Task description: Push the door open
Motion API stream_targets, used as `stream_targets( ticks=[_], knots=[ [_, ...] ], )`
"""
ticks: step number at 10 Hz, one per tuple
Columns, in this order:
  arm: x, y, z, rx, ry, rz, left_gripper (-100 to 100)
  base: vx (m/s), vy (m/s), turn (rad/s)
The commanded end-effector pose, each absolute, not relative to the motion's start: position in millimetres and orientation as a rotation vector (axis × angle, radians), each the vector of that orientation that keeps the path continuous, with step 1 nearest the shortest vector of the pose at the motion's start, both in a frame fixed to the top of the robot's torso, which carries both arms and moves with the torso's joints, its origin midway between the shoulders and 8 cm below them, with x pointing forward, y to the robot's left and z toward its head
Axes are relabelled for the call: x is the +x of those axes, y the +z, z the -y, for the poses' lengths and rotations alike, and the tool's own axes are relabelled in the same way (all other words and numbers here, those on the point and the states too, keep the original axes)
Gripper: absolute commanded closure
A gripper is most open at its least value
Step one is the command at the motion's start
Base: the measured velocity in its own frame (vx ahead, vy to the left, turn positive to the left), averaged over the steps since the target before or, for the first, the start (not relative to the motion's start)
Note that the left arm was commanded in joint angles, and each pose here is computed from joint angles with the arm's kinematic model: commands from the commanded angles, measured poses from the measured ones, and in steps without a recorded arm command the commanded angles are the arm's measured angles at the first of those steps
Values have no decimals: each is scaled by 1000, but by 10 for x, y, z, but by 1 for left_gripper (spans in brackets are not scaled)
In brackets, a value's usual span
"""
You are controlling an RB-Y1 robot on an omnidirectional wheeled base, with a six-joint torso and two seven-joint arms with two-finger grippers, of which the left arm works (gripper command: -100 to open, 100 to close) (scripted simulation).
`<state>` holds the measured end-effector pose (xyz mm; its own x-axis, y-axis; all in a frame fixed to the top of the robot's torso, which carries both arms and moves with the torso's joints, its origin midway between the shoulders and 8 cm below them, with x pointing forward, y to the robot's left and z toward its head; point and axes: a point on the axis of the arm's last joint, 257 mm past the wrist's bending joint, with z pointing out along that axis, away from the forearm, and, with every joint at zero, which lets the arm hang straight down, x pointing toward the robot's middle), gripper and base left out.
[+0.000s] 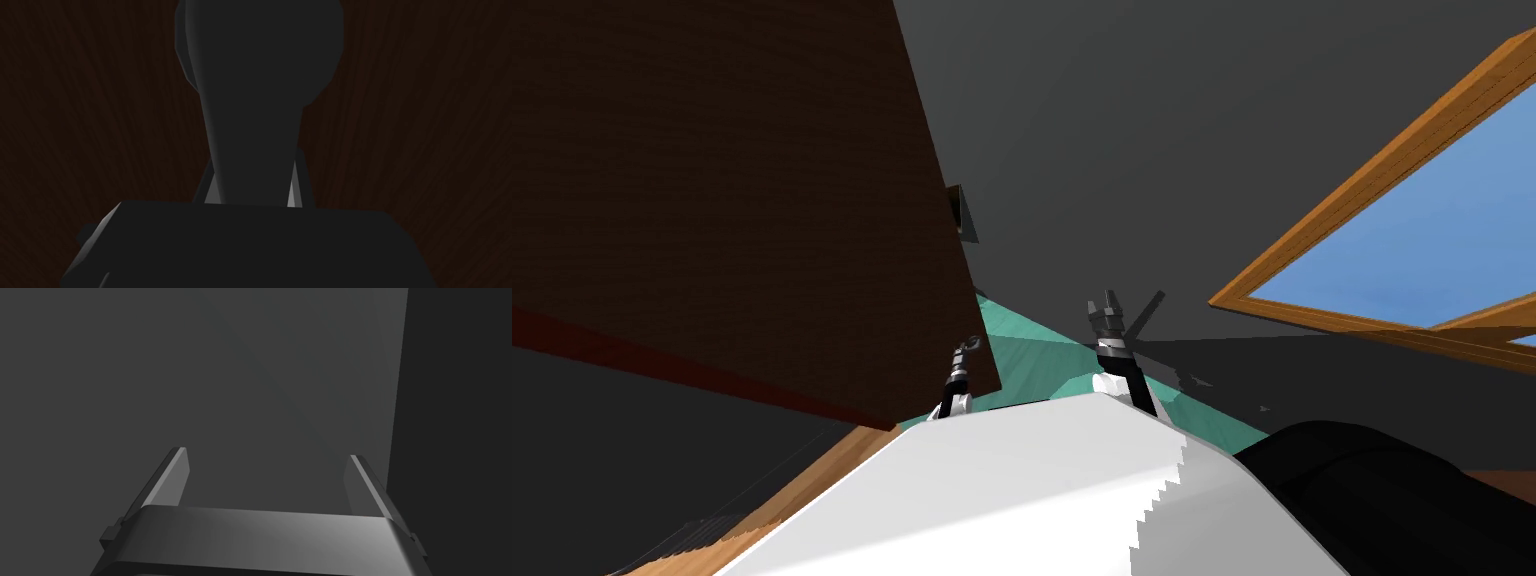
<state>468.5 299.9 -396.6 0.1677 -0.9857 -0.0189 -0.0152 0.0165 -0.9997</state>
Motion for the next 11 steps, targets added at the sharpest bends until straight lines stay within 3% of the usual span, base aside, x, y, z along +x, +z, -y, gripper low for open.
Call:
stream_targets(
  ticks=[1, 11],
  knots=[
    [4696, -3906, -3085, -1279, -1054, -1079, 100, 178, -91, 60],
    [4556, -3903, -3637, -1335, -957, -976, 100, 173, -60, 55]
  ],
)
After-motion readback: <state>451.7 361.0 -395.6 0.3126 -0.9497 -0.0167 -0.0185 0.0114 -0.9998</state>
